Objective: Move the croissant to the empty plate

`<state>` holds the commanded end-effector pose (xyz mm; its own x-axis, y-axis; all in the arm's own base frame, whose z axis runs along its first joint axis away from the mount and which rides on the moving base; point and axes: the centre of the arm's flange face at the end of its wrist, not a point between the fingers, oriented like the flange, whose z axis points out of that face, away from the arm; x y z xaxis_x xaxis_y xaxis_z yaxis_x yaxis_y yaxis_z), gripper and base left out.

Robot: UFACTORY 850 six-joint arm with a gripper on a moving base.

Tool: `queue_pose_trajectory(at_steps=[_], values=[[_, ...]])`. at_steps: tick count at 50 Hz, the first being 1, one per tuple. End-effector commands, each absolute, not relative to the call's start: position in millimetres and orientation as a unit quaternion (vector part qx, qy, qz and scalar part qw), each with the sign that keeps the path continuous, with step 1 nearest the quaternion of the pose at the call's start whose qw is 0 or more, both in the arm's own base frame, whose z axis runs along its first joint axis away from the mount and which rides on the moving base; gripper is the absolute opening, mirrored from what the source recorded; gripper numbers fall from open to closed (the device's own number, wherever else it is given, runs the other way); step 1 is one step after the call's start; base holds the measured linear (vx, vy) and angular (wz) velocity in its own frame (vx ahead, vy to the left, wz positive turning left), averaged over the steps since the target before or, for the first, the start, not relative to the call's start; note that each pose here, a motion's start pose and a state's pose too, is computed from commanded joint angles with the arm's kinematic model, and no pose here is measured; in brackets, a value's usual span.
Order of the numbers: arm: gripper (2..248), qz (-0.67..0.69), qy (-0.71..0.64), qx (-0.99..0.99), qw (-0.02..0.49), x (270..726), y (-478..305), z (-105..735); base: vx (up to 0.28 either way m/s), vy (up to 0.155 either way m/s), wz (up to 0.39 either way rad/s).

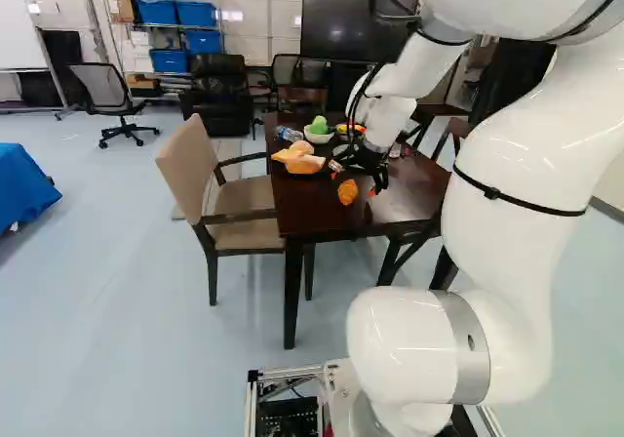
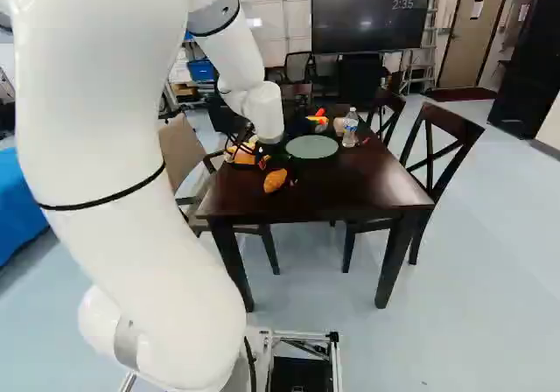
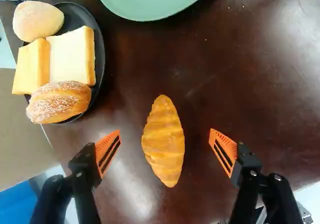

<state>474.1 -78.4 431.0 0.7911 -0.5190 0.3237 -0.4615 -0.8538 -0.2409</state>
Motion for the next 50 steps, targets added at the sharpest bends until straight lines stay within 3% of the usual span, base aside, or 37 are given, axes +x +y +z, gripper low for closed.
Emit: queue_pose_trajectory(at_steps=[50], values=[[237,-0.198,0.259,-0.942,0.075,471.6,-77.9,437.2,0.000,0.000,0.000]])
